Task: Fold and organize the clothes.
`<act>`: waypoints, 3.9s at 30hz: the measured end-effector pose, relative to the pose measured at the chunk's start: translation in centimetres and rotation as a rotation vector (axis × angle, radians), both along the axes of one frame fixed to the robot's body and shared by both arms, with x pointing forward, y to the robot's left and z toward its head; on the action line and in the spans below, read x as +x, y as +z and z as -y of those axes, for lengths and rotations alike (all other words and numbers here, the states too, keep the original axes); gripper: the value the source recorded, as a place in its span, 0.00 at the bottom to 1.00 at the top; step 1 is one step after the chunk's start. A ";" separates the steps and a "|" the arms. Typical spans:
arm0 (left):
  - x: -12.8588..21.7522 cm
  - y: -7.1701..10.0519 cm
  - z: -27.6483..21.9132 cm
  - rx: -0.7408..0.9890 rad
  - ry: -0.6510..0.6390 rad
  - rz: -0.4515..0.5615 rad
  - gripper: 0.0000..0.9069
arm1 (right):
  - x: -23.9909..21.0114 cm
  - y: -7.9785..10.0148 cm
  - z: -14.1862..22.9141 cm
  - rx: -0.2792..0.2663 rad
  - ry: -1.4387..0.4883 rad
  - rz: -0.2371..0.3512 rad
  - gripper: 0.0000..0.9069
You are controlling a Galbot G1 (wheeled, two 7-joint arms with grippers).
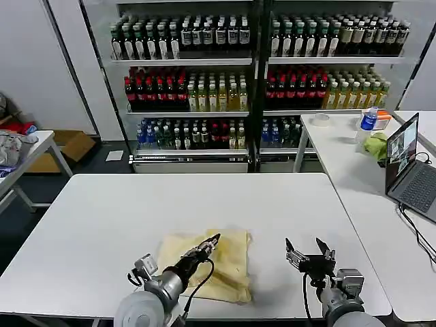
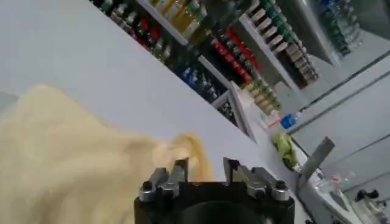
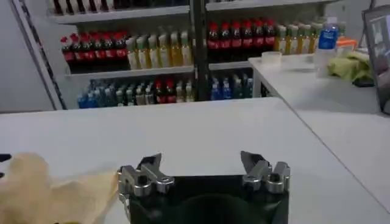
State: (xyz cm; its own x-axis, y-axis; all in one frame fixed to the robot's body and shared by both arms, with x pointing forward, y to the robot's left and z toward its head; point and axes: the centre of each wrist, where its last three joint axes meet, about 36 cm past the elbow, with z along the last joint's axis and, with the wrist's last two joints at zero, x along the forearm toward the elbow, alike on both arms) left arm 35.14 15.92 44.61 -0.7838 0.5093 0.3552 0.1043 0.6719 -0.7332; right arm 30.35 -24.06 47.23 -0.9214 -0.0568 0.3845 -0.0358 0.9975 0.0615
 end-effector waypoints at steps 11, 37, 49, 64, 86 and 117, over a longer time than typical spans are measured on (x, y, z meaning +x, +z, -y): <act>-1.0 0.7 -1.6 0.034 0.023 0.016 1.00 | 0.0 -0.2 -0.5 0.015 0.000 -0.002 1.00; -2.3 -2.5 -9.4 0.359 0.169 -0.030 1.00 | -0.5 0.5 -0.4 0.023 -0.007 0.005 1.00; -1.6 -4.0 -9.1 0.299 0.120 -0.074 1.00 | -1.4 1.0 -0.2 0.019 -0.011 0.006 1.00; -1.0 -5.0 -9.5 0.160 0.104 -0.111 0.01 | -2.0 1.0 -0.5 0.026 -0.015 0.000 1.00; 0.1 -5.3 -10.8 -0.029 0.186 -0.118 0.01 | -0.9 0.5 -0.5 0.025 -0.009 -0.010 1.00; -0.1 12.1 -26.9 0.433 0.376 0.193 0.02 | 0.5 1.7 -0.7 0.044 0.011 0.035 1.00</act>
State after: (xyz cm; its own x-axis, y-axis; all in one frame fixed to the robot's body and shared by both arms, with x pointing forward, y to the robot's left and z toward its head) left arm 35.06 42.86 56.67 -0.9530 0.0260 0.3018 -0.0939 0.9219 -0.3758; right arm 30.85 -23.34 48.97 -0.9335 -0.0831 0.3487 -0.0497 0.9934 0.1038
